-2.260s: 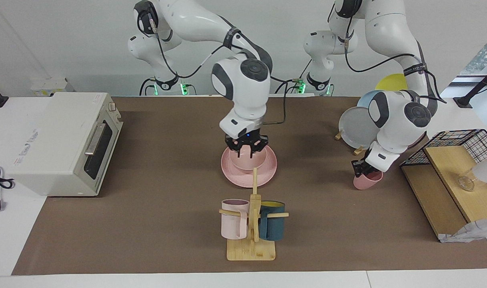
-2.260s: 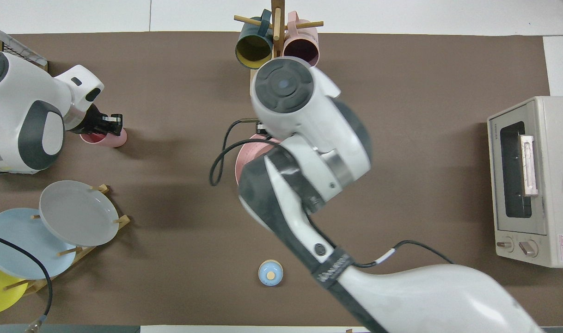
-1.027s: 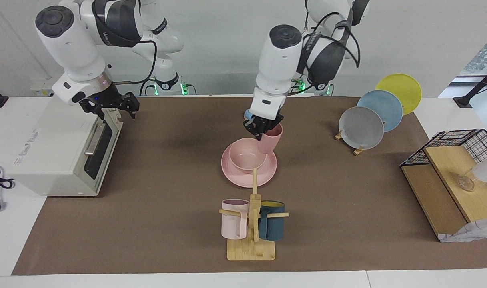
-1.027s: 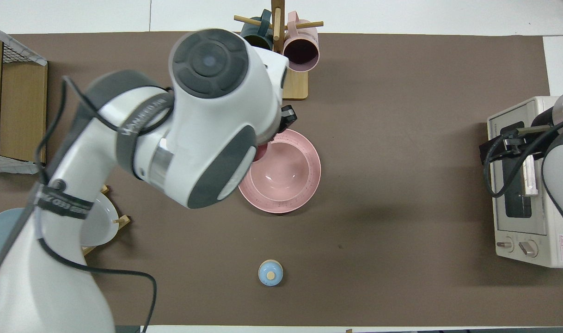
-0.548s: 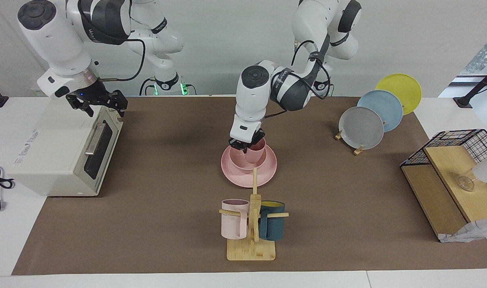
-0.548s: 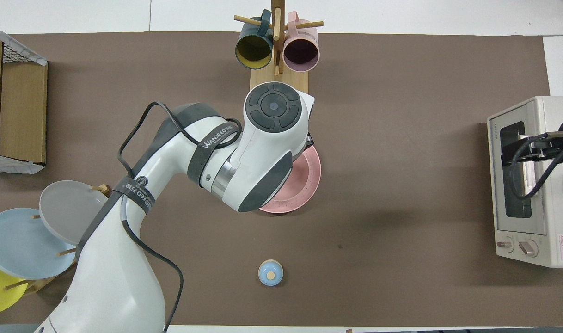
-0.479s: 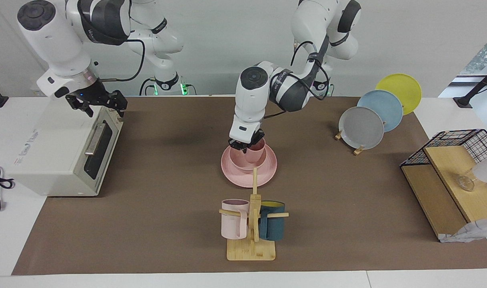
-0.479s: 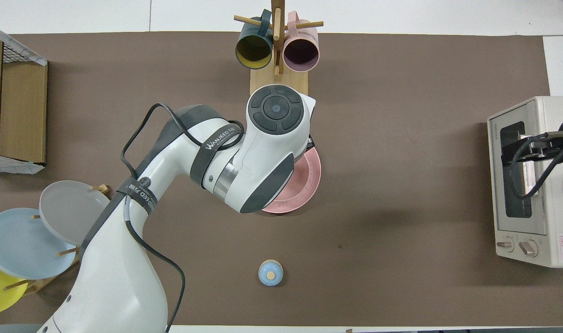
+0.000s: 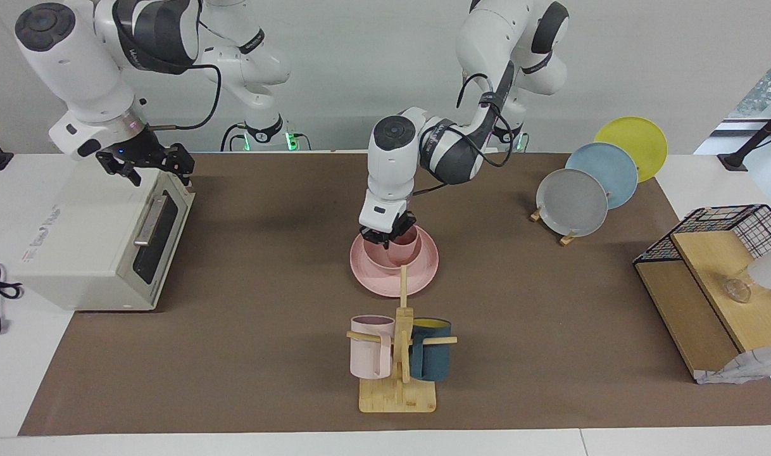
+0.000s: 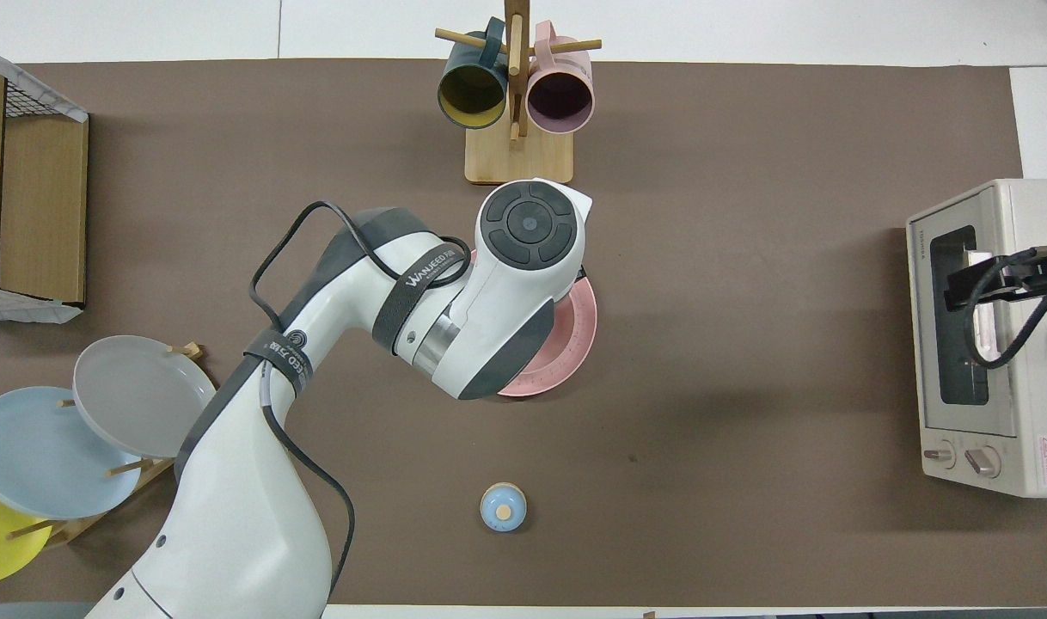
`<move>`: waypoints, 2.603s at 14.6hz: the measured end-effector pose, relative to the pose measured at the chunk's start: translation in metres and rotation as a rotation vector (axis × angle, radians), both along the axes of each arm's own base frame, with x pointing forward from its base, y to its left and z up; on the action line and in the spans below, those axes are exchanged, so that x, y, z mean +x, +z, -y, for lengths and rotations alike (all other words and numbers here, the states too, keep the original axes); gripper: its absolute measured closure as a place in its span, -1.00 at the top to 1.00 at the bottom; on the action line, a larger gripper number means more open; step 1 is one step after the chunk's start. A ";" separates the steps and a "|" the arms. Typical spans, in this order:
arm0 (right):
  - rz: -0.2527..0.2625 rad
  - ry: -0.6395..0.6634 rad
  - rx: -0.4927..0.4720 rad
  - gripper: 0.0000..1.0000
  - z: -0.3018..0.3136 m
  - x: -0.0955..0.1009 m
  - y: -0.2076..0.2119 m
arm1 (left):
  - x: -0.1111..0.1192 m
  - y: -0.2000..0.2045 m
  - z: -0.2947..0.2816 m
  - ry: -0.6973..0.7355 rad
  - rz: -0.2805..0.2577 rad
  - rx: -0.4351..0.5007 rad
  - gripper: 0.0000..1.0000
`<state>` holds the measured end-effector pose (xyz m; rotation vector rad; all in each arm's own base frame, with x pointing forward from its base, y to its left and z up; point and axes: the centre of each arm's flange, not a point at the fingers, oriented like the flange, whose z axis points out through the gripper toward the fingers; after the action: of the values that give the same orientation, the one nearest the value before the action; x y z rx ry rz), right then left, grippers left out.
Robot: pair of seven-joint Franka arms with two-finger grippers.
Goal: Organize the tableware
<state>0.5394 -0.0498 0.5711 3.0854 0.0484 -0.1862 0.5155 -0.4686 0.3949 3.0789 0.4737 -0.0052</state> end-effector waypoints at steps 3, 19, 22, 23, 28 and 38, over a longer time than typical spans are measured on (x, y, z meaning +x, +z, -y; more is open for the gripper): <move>0.002 -0.007 0.000 1.00 0.004 0.000 0.001 | 0.002 -0.008 0.002 0.000 0.004 -0.004 -0.91; 0.021 -0.041 0.024 1.00 0.002 -0.002 0.025 | 0.037 0.141 -0.133 0.053 0.048 0.021 1.00; 0.021 -0.041 0.024 1.00 0.002 -0.002 0.025 | 0.044 0.192 -0.223 0.026 0.016 0.011 1.00; 0.021 -0.041 0.025 1.00 0.002 -0.002 0.025 | 0.045 0.206 -0.255 0.007 0.005 0.005 1.00; 0.021 -0.041 0.025 1.00 0.002 -0.002 0.025 | 0.039 0.241 -0.384 -0.103 -0.033 -0.007 1.00; 0.021 -0.041 0.026 1.00 0.002 -0.002 0.025 | 0.038 0.240 -0.412 -0.181 -0.048 -0.010 1.00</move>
<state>0.5370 -0.0516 0.5960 3.1151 -0.0136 -0.1561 0.5532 -0.0568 0.6350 3.1054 0.1944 -0.0855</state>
